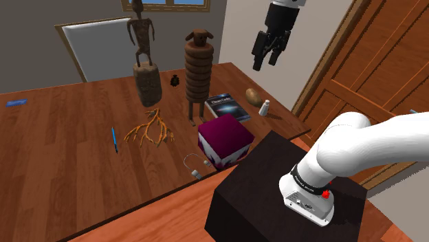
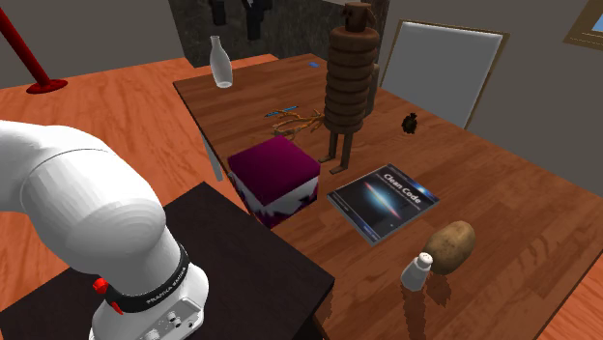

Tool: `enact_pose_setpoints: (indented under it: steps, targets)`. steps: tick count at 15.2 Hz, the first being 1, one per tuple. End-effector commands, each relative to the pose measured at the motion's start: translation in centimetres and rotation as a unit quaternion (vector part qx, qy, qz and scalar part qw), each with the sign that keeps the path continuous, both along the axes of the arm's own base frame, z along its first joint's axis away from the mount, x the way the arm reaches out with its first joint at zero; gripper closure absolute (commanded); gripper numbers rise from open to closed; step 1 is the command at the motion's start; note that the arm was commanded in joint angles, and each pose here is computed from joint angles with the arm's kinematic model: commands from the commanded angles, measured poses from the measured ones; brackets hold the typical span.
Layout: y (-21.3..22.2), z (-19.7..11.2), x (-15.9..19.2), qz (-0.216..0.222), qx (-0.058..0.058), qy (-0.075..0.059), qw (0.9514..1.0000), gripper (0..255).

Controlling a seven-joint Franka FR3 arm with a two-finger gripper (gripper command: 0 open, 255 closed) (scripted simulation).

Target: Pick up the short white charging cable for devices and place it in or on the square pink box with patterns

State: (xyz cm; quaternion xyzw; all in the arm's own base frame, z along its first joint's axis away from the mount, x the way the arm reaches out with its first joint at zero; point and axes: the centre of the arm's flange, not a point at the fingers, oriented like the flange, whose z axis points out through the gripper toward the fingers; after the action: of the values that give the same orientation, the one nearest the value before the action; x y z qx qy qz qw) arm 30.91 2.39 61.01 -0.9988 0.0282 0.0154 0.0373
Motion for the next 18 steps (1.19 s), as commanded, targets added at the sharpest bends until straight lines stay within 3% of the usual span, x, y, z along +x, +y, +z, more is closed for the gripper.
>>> enact_pose_setpoints:
  steps: [1,18]
  targets:
    - [0.0,0.0,0.0,0.000,0.000,0.000,1.0000,0]
    - [9.9,-20.0,3.5,0.030,-0.010,-0.006,0.9995,0]
